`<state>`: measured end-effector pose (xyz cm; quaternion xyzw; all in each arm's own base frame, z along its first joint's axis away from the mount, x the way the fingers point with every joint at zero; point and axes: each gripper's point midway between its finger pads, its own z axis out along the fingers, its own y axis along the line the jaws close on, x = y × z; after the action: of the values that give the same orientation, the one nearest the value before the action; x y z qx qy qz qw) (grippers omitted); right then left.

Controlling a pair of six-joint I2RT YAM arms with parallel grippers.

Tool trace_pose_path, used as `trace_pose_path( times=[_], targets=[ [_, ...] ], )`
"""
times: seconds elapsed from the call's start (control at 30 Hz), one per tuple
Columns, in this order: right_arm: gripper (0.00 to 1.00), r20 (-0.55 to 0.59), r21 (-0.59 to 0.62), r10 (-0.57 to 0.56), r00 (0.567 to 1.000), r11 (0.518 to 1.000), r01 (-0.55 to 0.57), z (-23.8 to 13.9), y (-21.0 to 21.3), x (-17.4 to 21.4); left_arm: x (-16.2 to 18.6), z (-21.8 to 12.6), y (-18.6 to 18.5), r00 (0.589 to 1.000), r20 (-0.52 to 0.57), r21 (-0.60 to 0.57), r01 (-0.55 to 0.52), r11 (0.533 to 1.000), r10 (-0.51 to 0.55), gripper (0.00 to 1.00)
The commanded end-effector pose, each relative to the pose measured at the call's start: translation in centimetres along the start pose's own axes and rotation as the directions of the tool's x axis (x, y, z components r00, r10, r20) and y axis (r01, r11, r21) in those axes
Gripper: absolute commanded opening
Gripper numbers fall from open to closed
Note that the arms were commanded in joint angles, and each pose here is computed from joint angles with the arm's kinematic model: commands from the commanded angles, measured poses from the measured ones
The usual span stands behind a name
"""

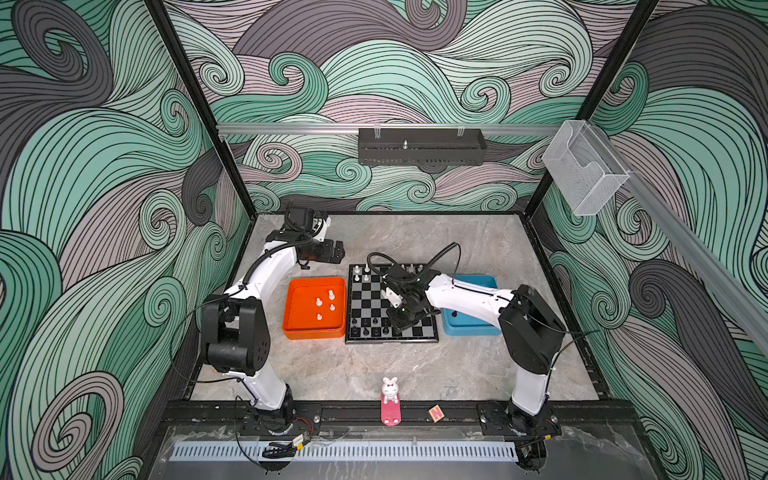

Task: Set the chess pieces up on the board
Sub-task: 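Lower the black pawn onto its square and open the right gripper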

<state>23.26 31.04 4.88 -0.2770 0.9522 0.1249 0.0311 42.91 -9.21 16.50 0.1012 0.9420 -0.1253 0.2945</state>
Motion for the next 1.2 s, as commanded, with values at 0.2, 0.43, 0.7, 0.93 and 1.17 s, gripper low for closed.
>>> trace_pose_path(
  times=[0.2,0.43,0.7,0.93,1.17],
  targets=[
    [0.18,0.008,0.024,0.006,1.000,1.000,-0.006,0.3,-0.2,-0.4,0.0,-0.2,-0.4,1.000,-0.006,-0.004,-0.011,1.000,0.011,0.99],
    [0.23,0.019,0.025,0.004,1.000,1.000,-0.005,-0.1,-0.2,-0.6,0.1,-0.2,-0.3,1.000,-0.007,-0.007,-0.010,1.000,0.010,0.99],
    [0.29,0.043,0.020,0.003,0.999,1.000,-0.004,-1.2,0.1,-0.7,0.1,-0.2,-0.3,1.000,-0.006,-0.007,-0.011,1.000,0.011,0.99],
    [0.37,0.071,0.023,0.005,0.997,1.000,-0.007,-2.4,0.1,-1.0,0.0,-0.3,-0.4,1.000,-0.003,-0.007,-0.011,1.000,0.011,0.99],
    [0.40,0.098,0.012,0.020,0.995,1.000,-0.021,-3.4,0.0,-1.3,0.0,-0.4,-0.3,1.000,0.000,-0.010,-0.012,1.000,0.012,0.99]
  ],
)
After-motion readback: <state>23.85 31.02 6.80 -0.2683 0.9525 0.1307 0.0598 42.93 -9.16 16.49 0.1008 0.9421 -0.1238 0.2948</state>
